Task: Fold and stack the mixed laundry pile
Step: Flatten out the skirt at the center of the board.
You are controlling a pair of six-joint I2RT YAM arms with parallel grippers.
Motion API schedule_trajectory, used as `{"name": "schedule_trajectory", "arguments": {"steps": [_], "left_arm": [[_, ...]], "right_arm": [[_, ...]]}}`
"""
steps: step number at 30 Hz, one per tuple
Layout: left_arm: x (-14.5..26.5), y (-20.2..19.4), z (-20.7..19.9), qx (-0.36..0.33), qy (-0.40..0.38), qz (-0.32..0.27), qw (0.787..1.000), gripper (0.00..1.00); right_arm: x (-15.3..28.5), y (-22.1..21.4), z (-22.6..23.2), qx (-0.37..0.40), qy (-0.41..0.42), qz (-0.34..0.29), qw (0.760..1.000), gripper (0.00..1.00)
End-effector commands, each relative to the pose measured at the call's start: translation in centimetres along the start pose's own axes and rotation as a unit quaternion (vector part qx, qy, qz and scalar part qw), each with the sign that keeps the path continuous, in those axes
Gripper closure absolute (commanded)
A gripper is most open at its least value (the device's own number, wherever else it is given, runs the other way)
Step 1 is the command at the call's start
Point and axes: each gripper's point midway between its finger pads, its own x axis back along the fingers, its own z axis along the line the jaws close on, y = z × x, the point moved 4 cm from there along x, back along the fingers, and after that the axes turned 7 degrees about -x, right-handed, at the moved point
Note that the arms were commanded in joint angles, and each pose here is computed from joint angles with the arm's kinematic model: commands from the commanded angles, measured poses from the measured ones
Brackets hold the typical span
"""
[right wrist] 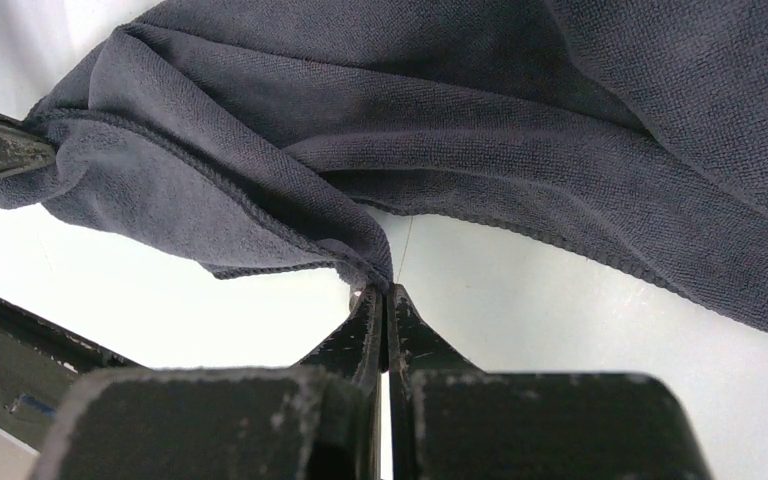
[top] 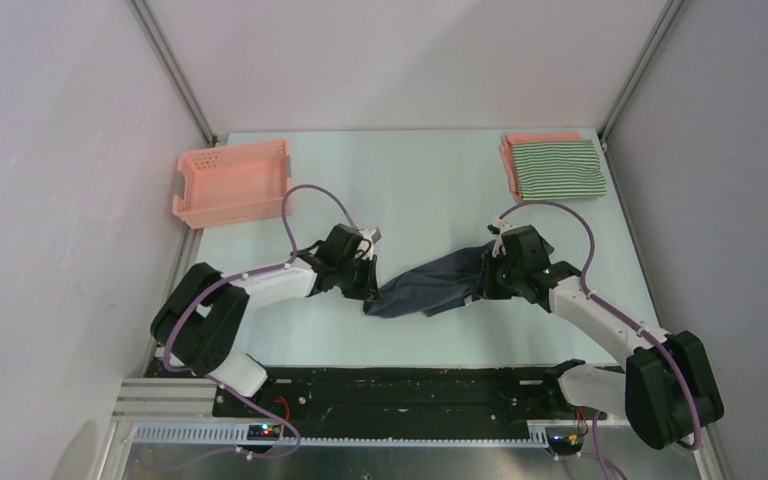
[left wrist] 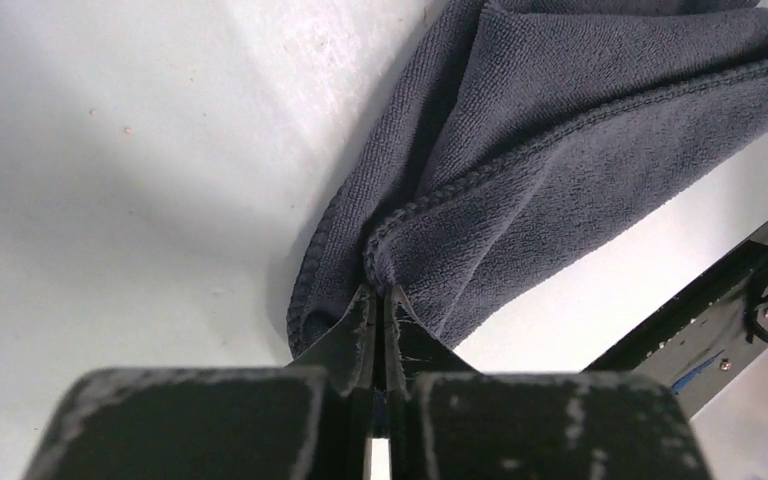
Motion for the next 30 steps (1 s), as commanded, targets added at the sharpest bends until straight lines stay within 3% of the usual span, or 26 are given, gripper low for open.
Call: {"name": "schedule_trajectory", "arguments": {"steps": [1,6,12,16,18,22,26,27,30], "left_arm": [[1.2,2.1,-0.3,-0.001,0.011,-0.048,0.999,1.00],[4.4,5.7,0.0,0.009,0.036,-0.120,0.992,1.00],[10.4,13.1,0.6,0.013,0.060,-0.235,0.970,1.00],[17.8,19.8,-1.2,-0.003,0.053,-0.341,0.939,1.00],[22.2,22.5,-2.6,-0.019,0.051,-0.392,0.918,1.00],[31.1,25.2,-6.4,-0.062,0.037,-0.487,0.870,1.00],[37.7,24.3,-10.1,-0.099,-0.001,-0.545,0.832,1.00],[38.7,23.9,-10.6,-0.103,-0.008,-0.554,0.826,1.00],[43.4,20.7,-13.5,-0.135,-0.047,-0.591,0.794,1.00]], "right_arm": [[0.6,1.4,0.5,0.015,0.009,-0.027,0.999,1.00],[1.7,2.7,0.5,0.025,-0.007,-0.063,0.998,1.00],[6.4,10.1,3.3,0.076,-0.019,-0.181,0.980,1.00],[12.3,17.1,6.0,0.149,-0.045,-0.306,0.939,1.00],[17.3,21.1,8.0,0.171,-0.052,-0.379,0.908,1.00],[25.0,24.6,11.0,0.222,-0.050,-0.461,0.857,1.00],[31.0,23.8,14.2,0.304,-0.010,-0.501,0.810,1.00],[33.2,23.1,14.6,0.323,-0.005,-0.523,0.789,1.00],[37.4,20.3,16.2,0.353,0.040,-0.559,0.749,1.00]]}}
